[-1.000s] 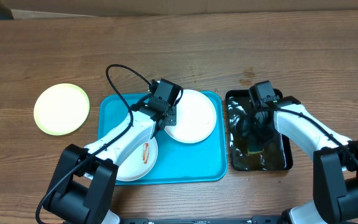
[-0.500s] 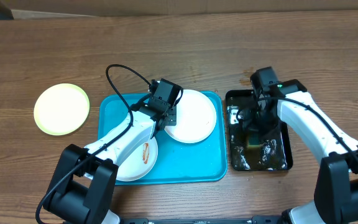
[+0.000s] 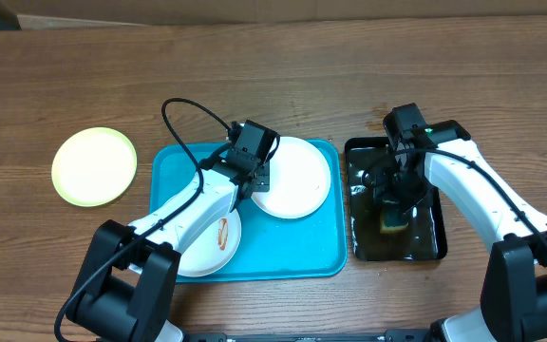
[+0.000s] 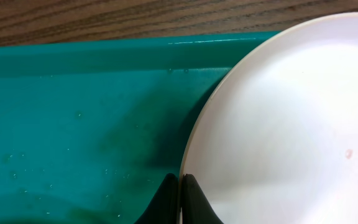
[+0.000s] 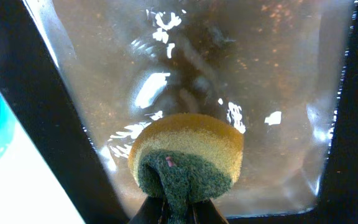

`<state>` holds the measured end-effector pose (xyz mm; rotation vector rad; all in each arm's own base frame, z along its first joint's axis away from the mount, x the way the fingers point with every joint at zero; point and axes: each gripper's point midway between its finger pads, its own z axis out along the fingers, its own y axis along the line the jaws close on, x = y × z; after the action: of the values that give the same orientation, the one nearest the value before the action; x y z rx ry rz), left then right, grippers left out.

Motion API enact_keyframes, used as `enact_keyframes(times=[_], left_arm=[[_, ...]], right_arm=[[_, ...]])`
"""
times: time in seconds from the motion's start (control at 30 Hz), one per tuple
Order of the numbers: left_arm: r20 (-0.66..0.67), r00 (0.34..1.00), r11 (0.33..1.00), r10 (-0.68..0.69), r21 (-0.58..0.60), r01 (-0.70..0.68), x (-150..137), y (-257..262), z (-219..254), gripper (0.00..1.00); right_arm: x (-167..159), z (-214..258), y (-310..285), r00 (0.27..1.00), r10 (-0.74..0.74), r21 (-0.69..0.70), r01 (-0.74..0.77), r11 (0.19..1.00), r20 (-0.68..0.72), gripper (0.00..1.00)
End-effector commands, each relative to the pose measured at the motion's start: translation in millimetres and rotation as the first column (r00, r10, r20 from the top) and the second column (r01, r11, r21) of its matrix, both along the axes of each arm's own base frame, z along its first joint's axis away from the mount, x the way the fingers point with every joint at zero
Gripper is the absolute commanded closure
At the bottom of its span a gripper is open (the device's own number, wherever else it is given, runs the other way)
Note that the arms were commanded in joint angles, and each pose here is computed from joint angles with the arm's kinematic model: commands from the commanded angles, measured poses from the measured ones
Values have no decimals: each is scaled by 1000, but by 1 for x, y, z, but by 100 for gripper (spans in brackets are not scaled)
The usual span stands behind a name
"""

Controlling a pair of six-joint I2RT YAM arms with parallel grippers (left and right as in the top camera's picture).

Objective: Clean dirty plates on tray and stack at the side
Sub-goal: 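Lift the wet sponge with the right gripper toward the white plate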

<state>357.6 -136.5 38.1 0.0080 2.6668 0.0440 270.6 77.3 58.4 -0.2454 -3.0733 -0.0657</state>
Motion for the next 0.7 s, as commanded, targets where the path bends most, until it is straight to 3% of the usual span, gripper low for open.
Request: enact_keyframes(times=[0.0, 0.1, 0.23, 0.43, 0.67], left_arm=[[-19, 1000, 1000, 14, -1, -14, -3, 3, -8, 96], [-16, 1000, 1000, 14, -2, -14, -3, 2, -7, 96], [-16, 1000, 1000, 14, -2, -14, -3, 2, -7, 96], [-15, 1000, 1000, 14, -3, -14, -2, 2, -7, 96], [-13, 1000, 1000, 14, -3, -14, -2, 2, -7, 96]], right_arm=[[6, 8, -3, 999, 16, -12, -15, 1000, 38, 96], [9, 9, 9, 998, 29, 53, -32, 998, 51, 96], [21, 22, 45, 991, 82, 250, -107, 962, 107, 96], [56, 55, 98, 965, 52, 497, -177, 850, 256, 96], [76, 58, 136, 923, 24, 431, -202, 880, 384, 96]])
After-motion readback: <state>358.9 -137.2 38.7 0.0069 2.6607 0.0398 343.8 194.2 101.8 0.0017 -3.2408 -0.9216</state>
